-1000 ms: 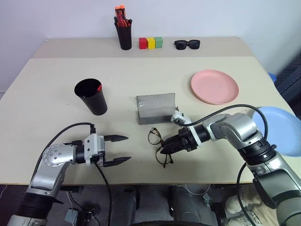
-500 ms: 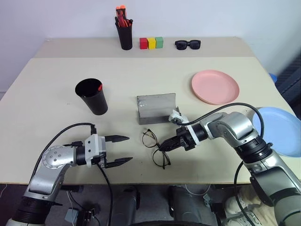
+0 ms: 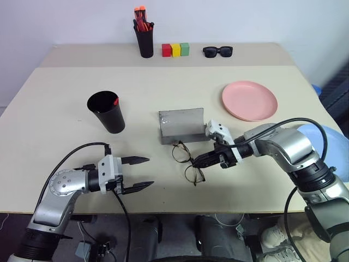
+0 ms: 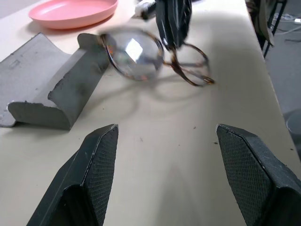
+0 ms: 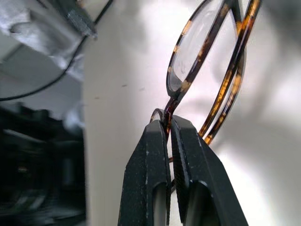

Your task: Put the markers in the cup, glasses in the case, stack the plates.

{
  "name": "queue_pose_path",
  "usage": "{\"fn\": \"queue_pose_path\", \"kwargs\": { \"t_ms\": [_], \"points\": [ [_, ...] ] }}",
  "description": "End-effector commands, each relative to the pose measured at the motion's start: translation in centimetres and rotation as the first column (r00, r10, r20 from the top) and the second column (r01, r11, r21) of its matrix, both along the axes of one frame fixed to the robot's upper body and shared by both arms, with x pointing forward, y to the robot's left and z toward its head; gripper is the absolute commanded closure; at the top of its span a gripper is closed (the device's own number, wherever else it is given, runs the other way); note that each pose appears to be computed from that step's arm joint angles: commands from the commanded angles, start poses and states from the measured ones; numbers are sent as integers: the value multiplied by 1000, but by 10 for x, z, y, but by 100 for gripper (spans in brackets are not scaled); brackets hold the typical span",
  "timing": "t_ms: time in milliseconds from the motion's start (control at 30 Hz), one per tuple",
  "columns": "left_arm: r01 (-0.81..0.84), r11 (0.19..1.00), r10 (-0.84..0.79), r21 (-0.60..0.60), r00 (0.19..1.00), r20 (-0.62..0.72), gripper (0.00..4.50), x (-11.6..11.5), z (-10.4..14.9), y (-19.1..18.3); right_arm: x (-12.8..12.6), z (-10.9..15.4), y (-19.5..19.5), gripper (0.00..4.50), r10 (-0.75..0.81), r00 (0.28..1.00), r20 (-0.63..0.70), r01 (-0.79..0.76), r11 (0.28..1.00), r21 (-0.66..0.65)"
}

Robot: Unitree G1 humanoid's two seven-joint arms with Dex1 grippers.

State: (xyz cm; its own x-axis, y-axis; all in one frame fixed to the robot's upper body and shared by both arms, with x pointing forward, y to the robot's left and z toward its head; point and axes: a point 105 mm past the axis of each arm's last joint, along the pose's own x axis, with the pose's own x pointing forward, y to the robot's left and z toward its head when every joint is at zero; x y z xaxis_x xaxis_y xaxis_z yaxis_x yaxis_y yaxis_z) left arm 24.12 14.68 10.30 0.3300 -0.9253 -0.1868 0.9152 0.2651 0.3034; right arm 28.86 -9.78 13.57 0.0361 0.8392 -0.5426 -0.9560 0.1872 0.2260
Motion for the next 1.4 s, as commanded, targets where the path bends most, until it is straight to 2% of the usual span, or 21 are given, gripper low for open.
{"fn": "queue_pose_path", "kwargs": {
  "t_ms": [33, 267, 400, 567, 800, 1067, 1400],
  "points": [
    [14, 1000, -14, -3, 999, 30, 109, -1, 3, -2, 10, 27, 0, 445, -10, 985, 172, 1, 999, 49],
    [20, 1000, -20, -7, 999, 35, 109, 1, 2, -4, 20, 51, 0, 445, 56, 964, 258, -64, 998, 22],
    [20, 1000, -19, -8, 999, 40, 109, 1, 2, -5, 36, 58, 1, 445, 104, 941, 322, -96, 995, -42],
    [3, 1000, -2, -15, 999, 46, 109, 1, 1, -3, 63, 71, 9, 445, 123, 902, 414, -107, 992, -60],
    [-24, 999, 26, -29, 998, 62, 109, -4, 6, -10, 100, 68, 14, 445, 149, 827, 541, -88, 987, -138],
    [-52, 998, 54, -31, 996, 68, 109, -8, 20, -17, 92, 62, 18, 445, 320, 808, 496, -225, 944, -242],
    [-67, 997, 68, -31, 996, 58, 109, -4, 16, -14, 82, 58, 16, 445, 415, 820, 394, -302, 899, -317]
  ]
}}
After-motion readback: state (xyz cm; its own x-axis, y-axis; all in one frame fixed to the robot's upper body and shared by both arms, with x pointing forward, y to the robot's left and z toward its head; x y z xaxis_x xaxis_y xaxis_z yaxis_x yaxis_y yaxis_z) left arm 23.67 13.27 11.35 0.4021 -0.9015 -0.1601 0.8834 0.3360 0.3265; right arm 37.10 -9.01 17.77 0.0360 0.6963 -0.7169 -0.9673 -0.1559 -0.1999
